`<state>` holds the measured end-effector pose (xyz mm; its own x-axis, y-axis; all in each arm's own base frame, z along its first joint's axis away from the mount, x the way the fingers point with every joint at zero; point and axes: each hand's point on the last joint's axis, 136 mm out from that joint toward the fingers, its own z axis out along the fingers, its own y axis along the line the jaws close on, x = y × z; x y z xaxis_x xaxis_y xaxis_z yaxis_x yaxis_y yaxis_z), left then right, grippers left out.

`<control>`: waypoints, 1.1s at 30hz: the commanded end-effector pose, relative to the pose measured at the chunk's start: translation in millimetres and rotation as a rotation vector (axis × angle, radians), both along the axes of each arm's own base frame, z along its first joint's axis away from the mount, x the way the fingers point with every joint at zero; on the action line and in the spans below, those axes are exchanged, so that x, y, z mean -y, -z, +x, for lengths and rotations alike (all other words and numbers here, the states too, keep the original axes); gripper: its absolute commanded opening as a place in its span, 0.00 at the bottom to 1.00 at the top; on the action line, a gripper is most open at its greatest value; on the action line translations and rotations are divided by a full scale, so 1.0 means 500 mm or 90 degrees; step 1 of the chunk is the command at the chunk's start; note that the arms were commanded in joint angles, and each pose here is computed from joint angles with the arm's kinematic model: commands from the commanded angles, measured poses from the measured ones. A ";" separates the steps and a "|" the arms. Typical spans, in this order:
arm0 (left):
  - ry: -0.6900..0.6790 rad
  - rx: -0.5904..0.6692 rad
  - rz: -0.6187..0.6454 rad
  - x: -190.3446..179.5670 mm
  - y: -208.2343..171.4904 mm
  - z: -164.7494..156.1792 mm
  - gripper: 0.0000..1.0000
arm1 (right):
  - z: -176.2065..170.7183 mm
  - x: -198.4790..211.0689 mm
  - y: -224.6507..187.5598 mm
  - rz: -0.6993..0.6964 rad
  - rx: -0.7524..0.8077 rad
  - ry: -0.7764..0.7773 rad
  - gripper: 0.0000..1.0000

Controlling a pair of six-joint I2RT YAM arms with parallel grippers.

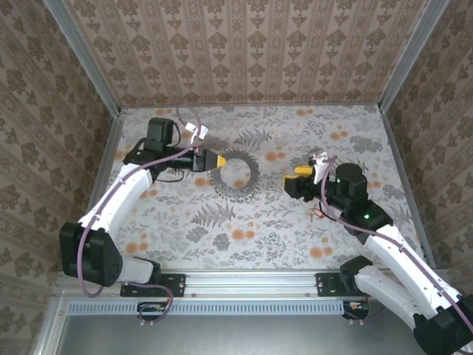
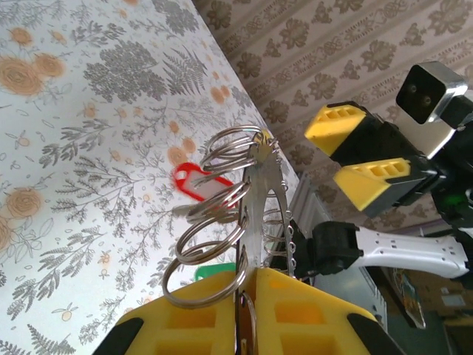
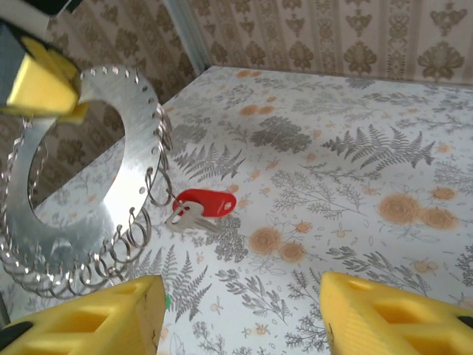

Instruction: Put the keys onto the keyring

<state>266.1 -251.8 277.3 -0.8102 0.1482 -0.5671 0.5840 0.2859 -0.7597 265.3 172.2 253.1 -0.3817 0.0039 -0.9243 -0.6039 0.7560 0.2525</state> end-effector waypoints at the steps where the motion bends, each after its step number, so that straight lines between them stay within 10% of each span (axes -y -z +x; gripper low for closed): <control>1: 0.047 0.035 -0.028 0.002 -0.043 -0.022 0.01 | -0.029 -0.033 -0.009 -0.039 0.084 -0.090 0.52; 15: 0.056 0.051 -0.033 0.008 -0.056 -0.013 0.03 | -0.057 -0.109 0.053 -0.210 0.264 -0.136 0.31; 33: 0.080 0.053 -0.039 0.019 -0.064 -0.008 0.03 | -0.047 -0.152 0.012 -0.209 0.386 -0.114 0.22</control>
<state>266.7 -256.9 289.6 -0.7783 0.1962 -0.5965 0.6278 0.2277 -0.7443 239.3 245.5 234.8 0.1841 -0.3494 -0.9187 -0.7099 0.5992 -0.3702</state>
